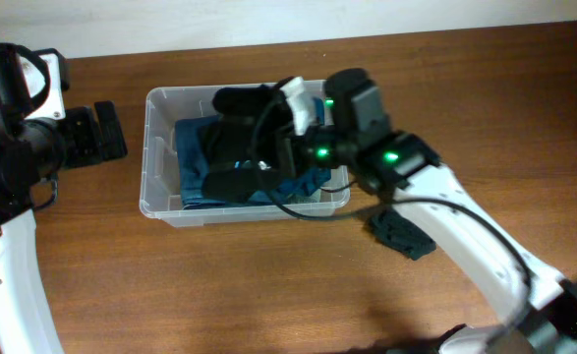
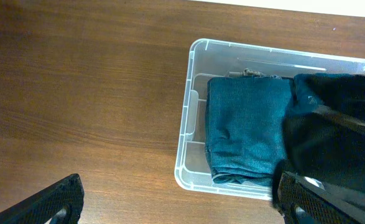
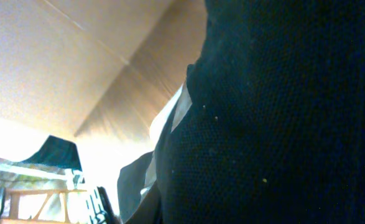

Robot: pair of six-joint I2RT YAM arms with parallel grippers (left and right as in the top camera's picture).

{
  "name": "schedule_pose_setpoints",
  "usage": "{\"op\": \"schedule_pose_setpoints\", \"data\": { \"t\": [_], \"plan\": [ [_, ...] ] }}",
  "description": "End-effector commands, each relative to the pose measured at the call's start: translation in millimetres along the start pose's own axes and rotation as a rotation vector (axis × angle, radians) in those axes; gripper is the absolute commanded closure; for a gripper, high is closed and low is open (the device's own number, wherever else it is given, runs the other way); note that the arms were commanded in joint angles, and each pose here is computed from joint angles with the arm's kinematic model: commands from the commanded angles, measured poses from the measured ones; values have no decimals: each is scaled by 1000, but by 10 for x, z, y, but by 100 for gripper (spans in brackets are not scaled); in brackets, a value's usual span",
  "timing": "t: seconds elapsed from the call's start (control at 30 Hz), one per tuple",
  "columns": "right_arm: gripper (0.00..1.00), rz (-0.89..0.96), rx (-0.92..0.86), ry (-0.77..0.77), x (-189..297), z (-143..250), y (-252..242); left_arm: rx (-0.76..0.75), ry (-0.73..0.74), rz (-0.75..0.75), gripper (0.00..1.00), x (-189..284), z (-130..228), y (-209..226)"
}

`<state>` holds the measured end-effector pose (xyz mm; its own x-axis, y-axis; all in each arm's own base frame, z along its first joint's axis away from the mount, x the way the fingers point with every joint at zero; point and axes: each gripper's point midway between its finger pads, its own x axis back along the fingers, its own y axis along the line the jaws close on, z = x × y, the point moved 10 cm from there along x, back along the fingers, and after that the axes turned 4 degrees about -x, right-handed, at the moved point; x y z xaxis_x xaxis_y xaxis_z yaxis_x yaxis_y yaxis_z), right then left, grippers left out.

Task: Pack container
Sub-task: 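Lower the black garment onto the teal garment in the bin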

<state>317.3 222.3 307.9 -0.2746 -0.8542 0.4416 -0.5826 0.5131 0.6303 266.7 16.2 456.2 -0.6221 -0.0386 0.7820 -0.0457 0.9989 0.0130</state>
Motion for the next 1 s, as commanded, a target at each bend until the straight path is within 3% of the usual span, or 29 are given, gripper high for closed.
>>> {"op": "schedule_pose_setpoints", "data": {
  "t": [0.0, 0.03, 0.07, 0.2, 0.23, 0.47, 0.8, 0.9, 0.97],
  "plan": [
    [79, 39, 2, 39, -256, 54, -227, 10, 2, -7, 1, -11, -5, 8],
    [65, 50, 6, 62, -338, 95, -319, 10, 2, -7, 1, -11, -5, 8],
    [58, 67, 0, 92, -421, 150, -434, 10, 2, -7, 1, -11, -5, 8],
    [36, 236, -104, 211, -605, 415, -873, 10, 2, -7, 1, -11, -5, 8],
    [34, 273, -127, 235, -611, 467, -954, 10, 2, -6, 0, -11, -5, 7],
    [34, 398, -215, 253, -242, 441, -1083, 10, 2, -7, 1, -11, -5, 8],
    [33, 323, -57, 11, 467, -31, -277, 10, 2, -7, 1, -11, -5, 8],
    [41, 262, 9, -16, 343, -76, -121, 11, 2, -7, 1, -11, -5, 8],
    [51, 251, 31, -12, 207, -70, -99, 10, 2, -7, 0, -11, -5, 8]
  ]
}}
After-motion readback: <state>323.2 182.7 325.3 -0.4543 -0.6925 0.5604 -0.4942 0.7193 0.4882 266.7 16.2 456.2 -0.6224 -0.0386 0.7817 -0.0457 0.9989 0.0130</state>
